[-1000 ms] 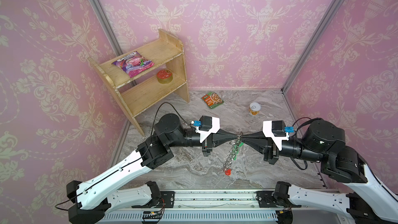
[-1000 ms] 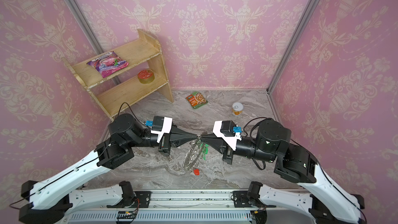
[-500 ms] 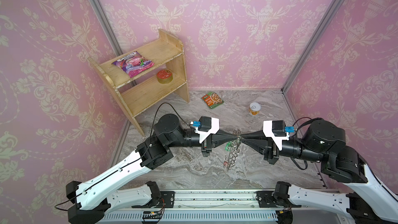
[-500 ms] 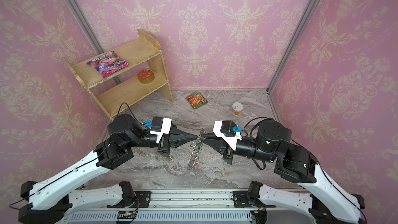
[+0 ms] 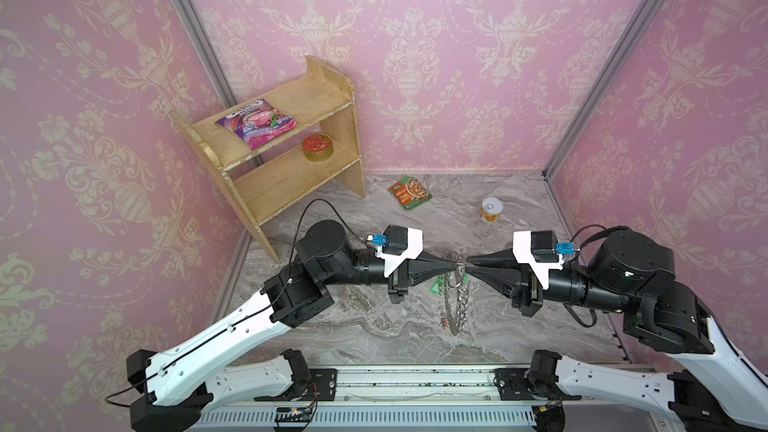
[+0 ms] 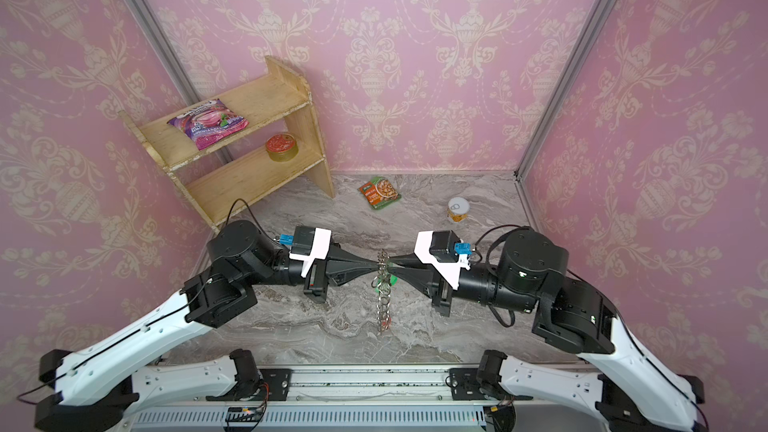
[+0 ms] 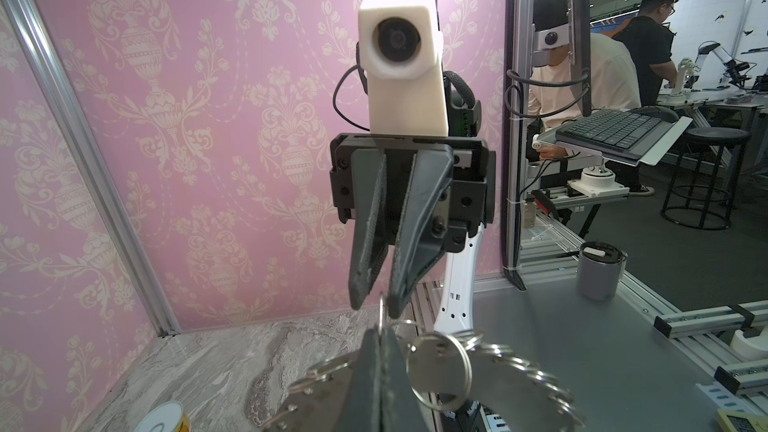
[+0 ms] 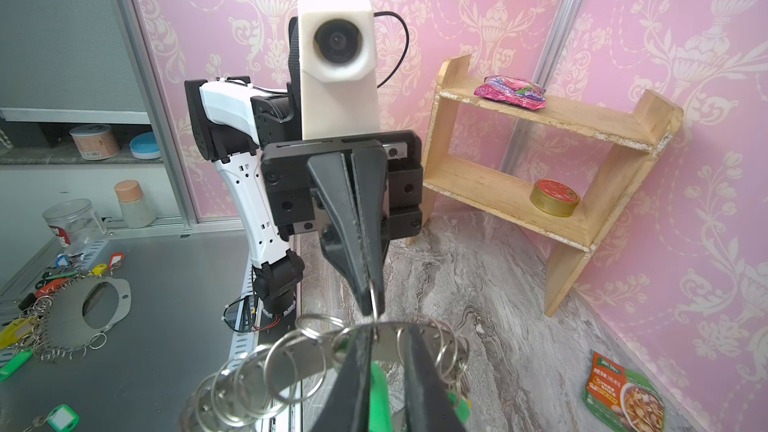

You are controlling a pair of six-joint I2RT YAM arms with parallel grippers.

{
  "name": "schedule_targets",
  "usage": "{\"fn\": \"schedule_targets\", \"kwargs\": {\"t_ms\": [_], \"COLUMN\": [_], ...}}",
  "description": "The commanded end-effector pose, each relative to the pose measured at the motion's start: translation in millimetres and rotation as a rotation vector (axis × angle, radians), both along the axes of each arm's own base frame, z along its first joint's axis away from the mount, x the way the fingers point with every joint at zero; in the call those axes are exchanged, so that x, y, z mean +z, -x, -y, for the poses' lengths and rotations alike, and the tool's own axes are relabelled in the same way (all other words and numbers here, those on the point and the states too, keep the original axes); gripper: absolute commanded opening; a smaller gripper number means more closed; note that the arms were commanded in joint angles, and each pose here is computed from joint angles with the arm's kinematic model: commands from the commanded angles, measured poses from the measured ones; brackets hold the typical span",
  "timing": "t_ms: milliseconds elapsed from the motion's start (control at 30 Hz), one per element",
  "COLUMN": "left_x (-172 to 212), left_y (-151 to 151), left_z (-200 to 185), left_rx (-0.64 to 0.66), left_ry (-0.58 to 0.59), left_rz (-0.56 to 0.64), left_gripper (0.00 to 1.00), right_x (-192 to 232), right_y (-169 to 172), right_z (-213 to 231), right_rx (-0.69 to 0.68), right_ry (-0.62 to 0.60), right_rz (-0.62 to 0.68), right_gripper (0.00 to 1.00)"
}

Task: Put the keys on the keyring

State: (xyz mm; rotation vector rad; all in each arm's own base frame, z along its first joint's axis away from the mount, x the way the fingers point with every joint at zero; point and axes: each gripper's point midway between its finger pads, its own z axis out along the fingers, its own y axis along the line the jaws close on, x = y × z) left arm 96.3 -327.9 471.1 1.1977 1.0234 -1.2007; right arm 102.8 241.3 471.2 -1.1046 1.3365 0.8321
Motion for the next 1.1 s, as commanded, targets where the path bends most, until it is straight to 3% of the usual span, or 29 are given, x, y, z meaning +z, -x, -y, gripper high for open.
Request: {"fn": "schedule_targets", "kwargs": {"t_ms": [0,200,400,800,833,967,1067], "left_x": [12,14,16,5,2,-12,-19], "left_y": [8,9,10,6,5,1,-2], "left_z": [-7,-8,-9,-10,-10,-12,-13], "left_rx": [-0.022,-0.024,-0.028,0.003,0.009,0.042,0.057], "left_ry": [0.036,0.039,0.043,0.000,-0.011,-0.075,-0.113], "left_rz": [0.034,0.035,0.040,0.022,0.014,-0.010,-0.029], "left_gripper": [0.00,0.00,0.00,0.00,0.02,0.29,0.39], "right_x": [6,6,5,4,4,1,-4], "right_y": [2,1,1,2,3,4,5], "right_z": [-3,-4,-5,-4,-4,-2,-5], "right_rx": [0.015,0.015,0.018,0.026,0.026,0.032,0.052], "right_ry": [-0.011,-0.007,-0.003,0.051,0.060,0.114,0.166], "right_rz": [0.007,0.009,0.007,-0.002,-0.004,-0.022,-0.052], "right_gripper": [0.17,0.13,0.00,0.00,0.00,0.00,0.00]}}
